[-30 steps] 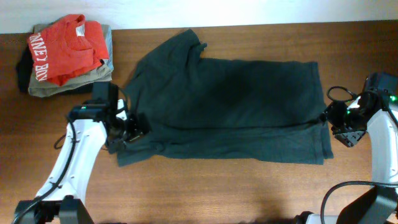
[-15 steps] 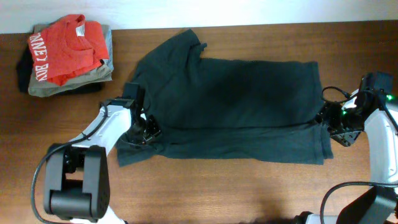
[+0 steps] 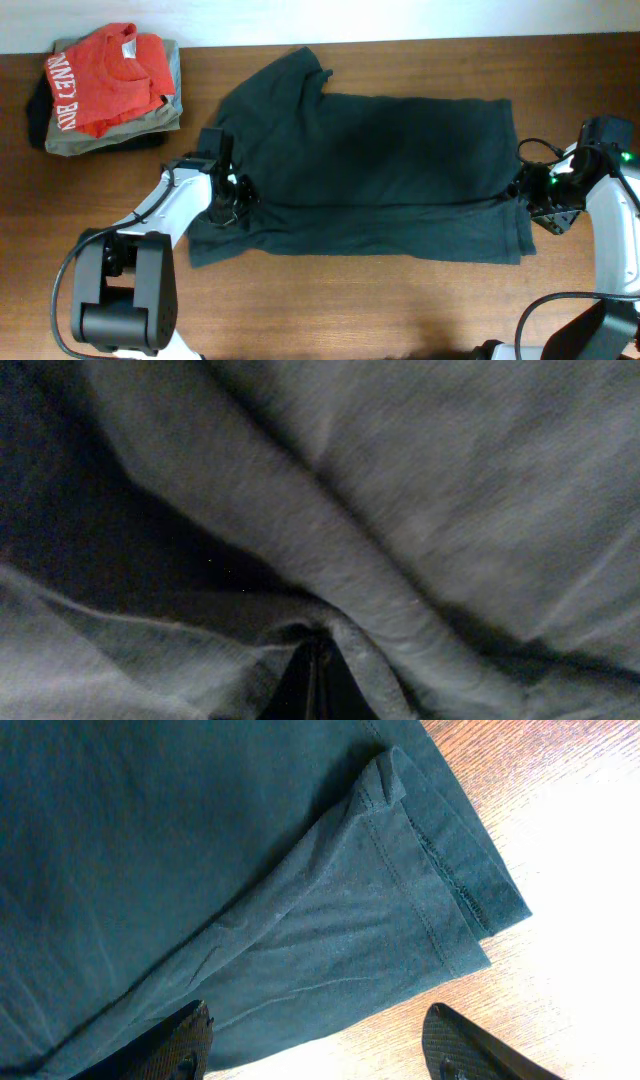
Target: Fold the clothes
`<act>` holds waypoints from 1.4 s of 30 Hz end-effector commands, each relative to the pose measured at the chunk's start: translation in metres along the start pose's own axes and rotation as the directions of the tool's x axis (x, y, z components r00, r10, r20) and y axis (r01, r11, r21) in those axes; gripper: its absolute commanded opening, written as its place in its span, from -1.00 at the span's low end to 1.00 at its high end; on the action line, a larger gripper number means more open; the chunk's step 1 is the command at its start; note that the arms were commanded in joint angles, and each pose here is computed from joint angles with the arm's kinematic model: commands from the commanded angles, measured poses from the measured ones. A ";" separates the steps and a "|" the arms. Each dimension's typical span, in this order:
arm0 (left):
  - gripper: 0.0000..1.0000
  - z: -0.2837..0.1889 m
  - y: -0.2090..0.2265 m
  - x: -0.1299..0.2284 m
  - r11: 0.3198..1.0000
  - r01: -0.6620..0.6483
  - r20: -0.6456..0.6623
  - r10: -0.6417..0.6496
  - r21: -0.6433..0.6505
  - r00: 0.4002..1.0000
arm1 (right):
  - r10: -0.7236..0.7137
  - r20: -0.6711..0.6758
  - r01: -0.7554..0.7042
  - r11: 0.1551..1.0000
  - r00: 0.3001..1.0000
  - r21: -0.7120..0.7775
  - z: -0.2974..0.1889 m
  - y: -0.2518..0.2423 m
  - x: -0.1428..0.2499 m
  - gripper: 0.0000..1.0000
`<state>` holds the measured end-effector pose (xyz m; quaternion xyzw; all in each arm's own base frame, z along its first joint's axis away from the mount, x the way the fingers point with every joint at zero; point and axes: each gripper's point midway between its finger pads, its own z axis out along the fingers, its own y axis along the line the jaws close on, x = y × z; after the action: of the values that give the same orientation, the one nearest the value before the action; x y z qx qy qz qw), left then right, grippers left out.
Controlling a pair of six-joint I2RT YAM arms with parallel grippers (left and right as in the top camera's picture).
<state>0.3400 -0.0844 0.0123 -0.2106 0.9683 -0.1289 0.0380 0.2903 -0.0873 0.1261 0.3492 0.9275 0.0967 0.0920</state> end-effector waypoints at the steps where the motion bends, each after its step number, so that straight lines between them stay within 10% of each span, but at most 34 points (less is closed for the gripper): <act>1: -0.99 -0.006 -0.021 -0.015 0.997 -0.028 0.040 0.025 0.066 0.999 | -0.018 0.022 0.018 1.000 1.000 -0.006 -0.005 0.004 -0.005 0.42; 16: -0.95 -0.032 -0.101 -0.080 0.957 -0.221 0.417 0.127 0.186 0.900 | -0.014 0.001 0.014 1.000 1.000 0.001 0.003 0.003 -0.005 0.41; 17: -0.74 -0.034 -0.104 -0.083 0.955 -0.226 0.435 0.124 0.190 0.892 | -0.014 0.000 0.014 1.000 1.000 0.001 0.003 0.003 -0.005 0.41; 18: 0.64 -0.036 -0.106 -0.087 0.953 -0.232 0.452 0.122 0.196 0.884 | -0.013 -0.004 0.013 1.000 1.000 0.003 0.003 0.003 -0.004 0.41; 19: 0.98 -0.037 -0.107 -0.088 0.952 -0.235 0.457 0.123 0.198 0.881 | -0.013 -0.007 0.013 1.000 1.000 0.004 0.003 0.002 -0.003 0.41; 22: 0.99 -0.034 -0.101 -0.083 0.950 -0.270 0.437 0.178 0.158 0.882 | -0.019 -0.009 0.019 1.000 1.000 0.004 0.003 0.002 -0.003 0.41; 26: 0.98 -0.047 -0.059 -0.061 0.983 -0.172 0.273 0.149 0.063 0.950 | -0.045 -0.018 0.045 0.999 0.999 0.006 0.004 0.002 -0.001 0.40; 31: -0.56 -0.047 -0.005 -0.006 0.974 -0.196 0.018 0.199 -0.111 0.980 | -0.070 -0.020 0.069 0.998 0.997 -0.009 0.025 0.005 0.005 -0.44; 35: -0.98 -0.033 0.010 -0.003 0.968 -0.188 -0.017 0.188 -0.168 0.982 | -0.133 -0.054 0.133 0.991 0.990 -0.014 0.055 0.019 0.018 -0.64; 42: -0.98 0.021 0.049 0.004 0.950 -0.155 -0.157 0.115 -0.273 0.981 | -0.119 -0.180 0.130 0.990 0.976 0.051 0.105 0.010 0.028 -0.85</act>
<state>0.3300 -0.0643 0.0011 -0.1288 0.9912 -0.0231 -0.0189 0.3061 -0.0494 0.0402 0.2814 0.9537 0.1026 0.0271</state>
